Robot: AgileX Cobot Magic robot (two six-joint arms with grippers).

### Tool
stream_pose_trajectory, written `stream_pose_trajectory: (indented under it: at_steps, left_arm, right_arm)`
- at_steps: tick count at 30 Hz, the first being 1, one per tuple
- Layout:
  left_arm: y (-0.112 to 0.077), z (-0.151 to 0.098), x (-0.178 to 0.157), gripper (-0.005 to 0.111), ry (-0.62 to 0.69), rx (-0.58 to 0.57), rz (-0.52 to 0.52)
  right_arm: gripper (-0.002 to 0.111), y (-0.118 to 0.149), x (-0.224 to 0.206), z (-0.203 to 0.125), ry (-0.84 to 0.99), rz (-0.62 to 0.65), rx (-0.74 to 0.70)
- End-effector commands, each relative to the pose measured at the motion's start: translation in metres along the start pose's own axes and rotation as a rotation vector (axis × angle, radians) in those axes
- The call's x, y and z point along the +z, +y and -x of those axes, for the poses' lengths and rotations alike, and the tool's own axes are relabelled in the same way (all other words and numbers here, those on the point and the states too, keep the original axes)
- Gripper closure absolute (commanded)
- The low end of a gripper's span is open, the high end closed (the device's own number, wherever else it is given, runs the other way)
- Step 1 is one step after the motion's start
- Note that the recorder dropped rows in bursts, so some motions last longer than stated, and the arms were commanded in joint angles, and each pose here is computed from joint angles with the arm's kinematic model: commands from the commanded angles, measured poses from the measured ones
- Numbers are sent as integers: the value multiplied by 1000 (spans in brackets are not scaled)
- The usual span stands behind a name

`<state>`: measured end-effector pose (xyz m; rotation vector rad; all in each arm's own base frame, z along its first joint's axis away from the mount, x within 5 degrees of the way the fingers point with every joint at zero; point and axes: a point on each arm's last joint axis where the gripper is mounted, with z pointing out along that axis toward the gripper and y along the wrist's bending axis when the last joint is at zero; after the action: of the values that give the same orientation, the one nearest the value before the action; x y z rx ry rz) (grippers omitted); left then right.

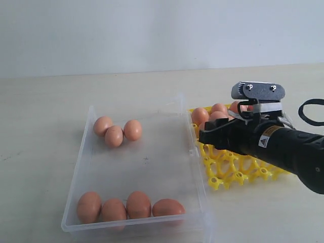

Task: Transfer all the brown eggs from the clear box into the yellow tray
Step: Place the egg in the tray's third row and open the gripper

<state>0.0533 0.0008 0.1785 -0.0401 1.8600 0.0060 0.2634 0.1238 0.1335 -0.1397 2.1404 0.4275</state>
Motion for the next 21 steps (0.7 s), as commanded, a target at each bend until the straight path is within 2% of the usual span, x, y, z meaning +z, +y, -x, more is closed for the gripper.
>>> stream_pose_trajectory:
  at_steps: [1, 4, 6, 8, 13, 15, 18, 21]
  left_arm:
    - [0, 3, -1, 107, -23, -9, -7]
    - [0, 3, -1, 107, -23, -9, -7]
    - [0, 3, -1, 107, -23, -9, -7]
    - [0, 3, -1, 107, -23, -9, -7]
    - [0, 3, -1, 107, -23, -9, -7]
    - [0, 3, -1, 107, -23, -9, -7]
    - [0, 3, -1, 107, -23, -9, -7]
    - [0, 3, -1, 107, -23, -9, -7]
  right_arm:
    - [108, -3, 8, -12, 50, -1, 40]
    - [104, -4, 11, -15, 59, -3, 38]
    - [98, -4, 13, -16, 65, -5, 49]
    - [89, -4, 16, -16, 66, 2, 46]
    - [54, -3, 18, -14, 67, 3, 44]
    - [47, -3, 18, -16, 83, -2, 44]
    - [47, -2, 13, -12, 94, -7, 43]
    - [59, 3, -1, 3, 74, 6, 31]
